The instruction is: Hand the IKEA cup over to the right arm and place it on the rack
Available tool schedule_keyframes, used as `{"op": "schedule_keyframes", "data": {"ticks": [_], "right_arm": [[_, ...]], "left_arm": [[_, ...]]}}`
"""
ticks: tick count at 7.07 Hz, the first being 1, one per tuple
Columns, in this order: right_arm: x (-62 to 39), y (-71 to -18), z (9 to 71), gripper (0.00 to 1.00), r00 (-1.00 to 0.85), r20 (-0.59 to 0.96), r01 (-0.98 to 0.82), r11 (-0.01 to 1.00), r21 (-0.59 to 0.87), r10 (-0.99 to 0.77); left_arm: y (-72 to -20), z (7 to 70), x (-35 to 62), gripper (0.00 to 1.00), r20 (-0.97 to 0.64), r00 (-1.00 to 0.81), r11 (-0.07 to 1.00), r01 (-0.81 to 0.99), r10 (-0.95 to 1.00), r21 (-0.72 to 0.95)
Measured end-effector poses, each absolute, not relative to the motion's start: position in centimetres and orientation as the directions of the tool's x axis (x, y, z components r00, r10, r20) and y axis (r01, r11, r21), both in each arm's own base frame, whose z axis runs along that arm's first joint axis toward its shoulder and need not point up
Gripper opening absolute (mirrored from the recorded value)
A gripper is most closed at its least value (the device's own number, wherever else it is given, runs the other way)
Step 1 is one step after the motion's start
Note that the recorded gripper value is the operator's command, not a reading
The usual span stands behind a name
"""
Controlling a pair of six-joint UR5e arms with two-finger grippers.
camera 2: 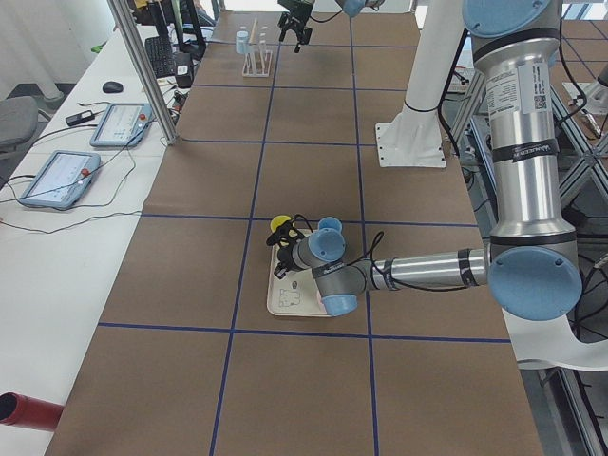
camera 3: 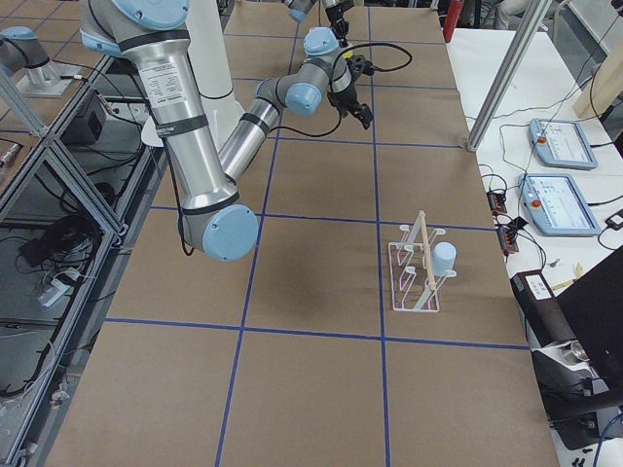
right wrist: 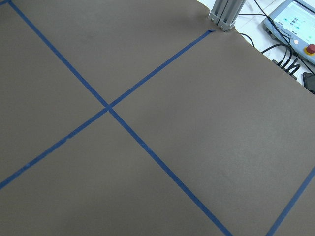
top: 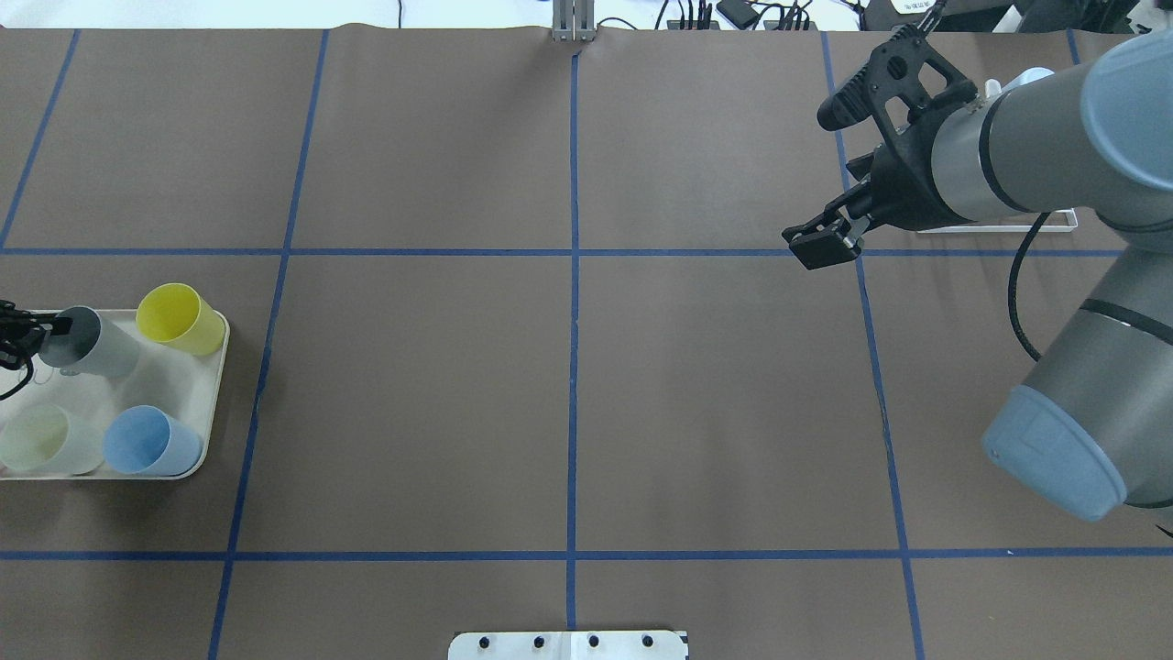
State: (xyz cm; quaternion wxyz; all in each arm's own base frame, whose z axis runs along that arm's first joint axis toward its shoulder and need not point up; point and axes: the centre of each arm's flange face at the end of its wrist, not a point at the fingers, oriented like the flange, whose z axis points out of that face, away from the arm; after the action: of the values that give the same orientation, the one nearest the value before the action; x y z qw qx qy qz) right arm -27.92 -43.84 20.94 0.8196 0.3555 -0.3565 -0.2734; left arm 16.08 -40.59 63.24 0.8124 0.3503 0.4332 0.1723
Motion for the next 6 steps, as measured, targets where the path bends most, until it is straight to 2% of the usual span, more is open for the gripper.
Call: {"op": "schedule_keyframes", "data": {"ticks": [3,4,6], "right_arm": [[-28.2,-43.7,20.9,1.0,0.592,0.389,0.197,0.595,0.779,-0.706],[-28.5,-43.5,20.6,1.0,0.585,0.388,0.199,0.589,0.783,-0.713],[-29.7,-42.8,19.0,1.0,0.554,0.382,0.187,0.557,0.809,-0.74]], "left_arm": [[-43.2,58.8,7.6,0.0,-0.634,0.548,0.69,0.135,0.546,0.711],[-43.9,54.7,5.7,0.0,-0.679,0.523,0.707,0.187,0.516,0.682],[-43.2,44.8,4.6,0.0,-0.85,0.401,0.799,0.354,0.341,0.487]]}}
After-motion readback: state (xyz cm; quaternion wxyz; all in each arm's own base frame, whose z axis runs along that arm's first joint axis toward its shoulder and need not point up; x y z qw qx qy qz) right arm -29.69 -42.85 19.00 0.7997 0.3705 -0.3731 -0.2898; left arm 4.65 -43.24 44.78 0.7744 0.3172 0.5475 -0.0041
